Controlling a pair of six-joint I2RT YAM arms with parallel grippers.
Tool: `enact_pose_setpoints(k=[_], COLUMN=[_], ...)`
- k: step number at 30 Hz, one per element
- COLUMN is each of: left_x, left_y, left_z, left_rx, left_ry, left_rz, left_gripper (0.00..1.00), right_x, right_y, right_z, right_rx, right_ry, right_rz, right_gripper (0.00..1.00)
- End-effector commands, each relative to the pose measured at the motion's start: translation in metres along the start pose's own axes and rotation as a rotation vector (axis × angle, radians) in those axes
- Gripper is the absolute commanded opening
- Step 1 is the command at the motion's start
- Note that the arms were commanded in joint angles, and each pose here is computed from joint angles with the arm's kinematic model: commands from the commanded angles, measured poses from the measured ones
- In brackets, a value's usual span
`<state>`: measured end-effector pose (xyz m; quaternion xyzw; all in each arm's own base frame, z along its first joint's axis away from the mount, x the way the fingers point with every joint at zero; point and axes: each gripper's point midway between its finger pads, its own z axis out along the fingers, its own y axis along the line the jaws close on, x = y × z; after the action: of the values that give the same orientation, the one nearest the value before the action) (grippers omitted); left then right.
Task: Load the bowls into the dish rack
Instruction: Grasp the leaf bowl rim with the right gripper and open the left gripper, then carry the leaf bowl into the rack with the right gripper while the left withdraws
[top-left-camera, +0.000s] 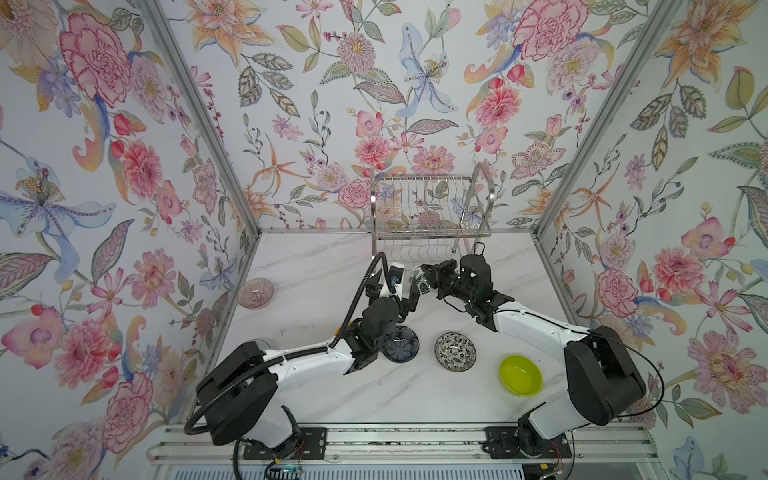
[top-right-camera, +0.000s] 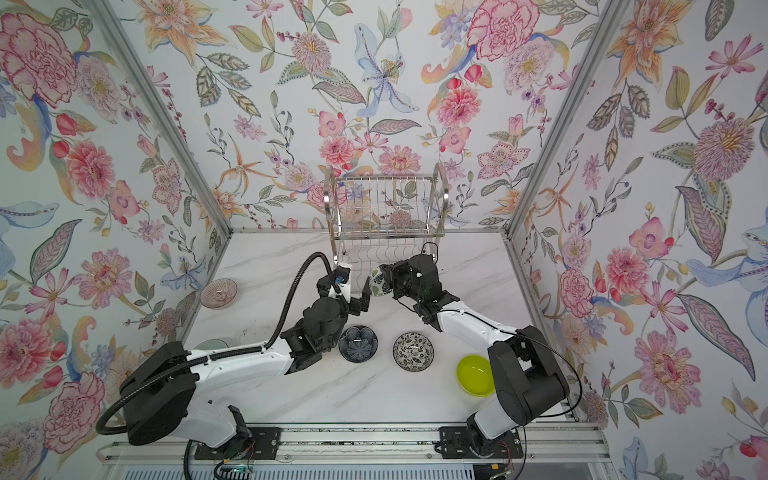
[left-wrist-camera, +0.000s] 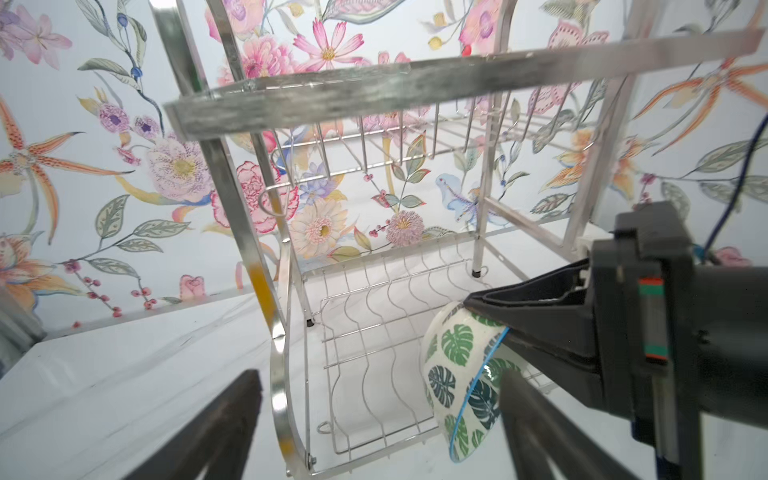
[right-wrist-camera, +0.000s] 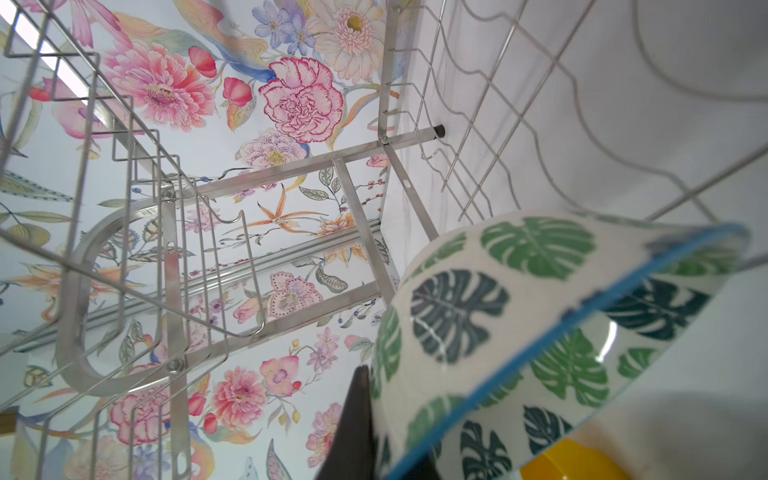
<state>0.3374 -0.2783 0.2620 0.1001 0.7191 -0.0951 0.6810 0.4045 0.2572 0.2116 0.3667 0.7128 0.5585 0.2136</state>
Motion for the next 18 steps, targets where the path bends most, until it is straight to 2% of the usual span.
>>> enact_pose_setpoints(k=[1, 6, 9, 13, 18], left_x=[0.014, 0.015, 0.016, 0.019, 0.035], left_y=[0.011, 0.036, 0.037, 0.045, 0.085], left_z=[-0.007, -0.009, -0.010, -0.008, 0.003], left_rx=[0.086, 0.162, 0.209, 0.236, 0.229], left_ry=[0.082, 0.140, 0.183, 0.247, 0.336], left_rz=[-0.163, -0.361, -0.391, -0.428, -0.572], left_gripper=[0.99, 0.99, 0.99, 0.99, 0.99], right_x=[0.006, 0.017, 0.025, 0.029, 0.034], right_y=[0.045, 0.046, 0.041, 0.037, 0.038], right_z=[-0.011, -0.011, -0.010, -0.009, -0.007], right_rx=[-0.212, -0.309, -0.321, -0.350, -0.384], right_ry=[0.065, 0.170, 0.196, 0.203, 0.208], right_rz=[-0.281, -0.491, -0.613, -0.716, -0.822], right_gripper=[0.00, 0.00, 0.00, 0.00, 0.00])
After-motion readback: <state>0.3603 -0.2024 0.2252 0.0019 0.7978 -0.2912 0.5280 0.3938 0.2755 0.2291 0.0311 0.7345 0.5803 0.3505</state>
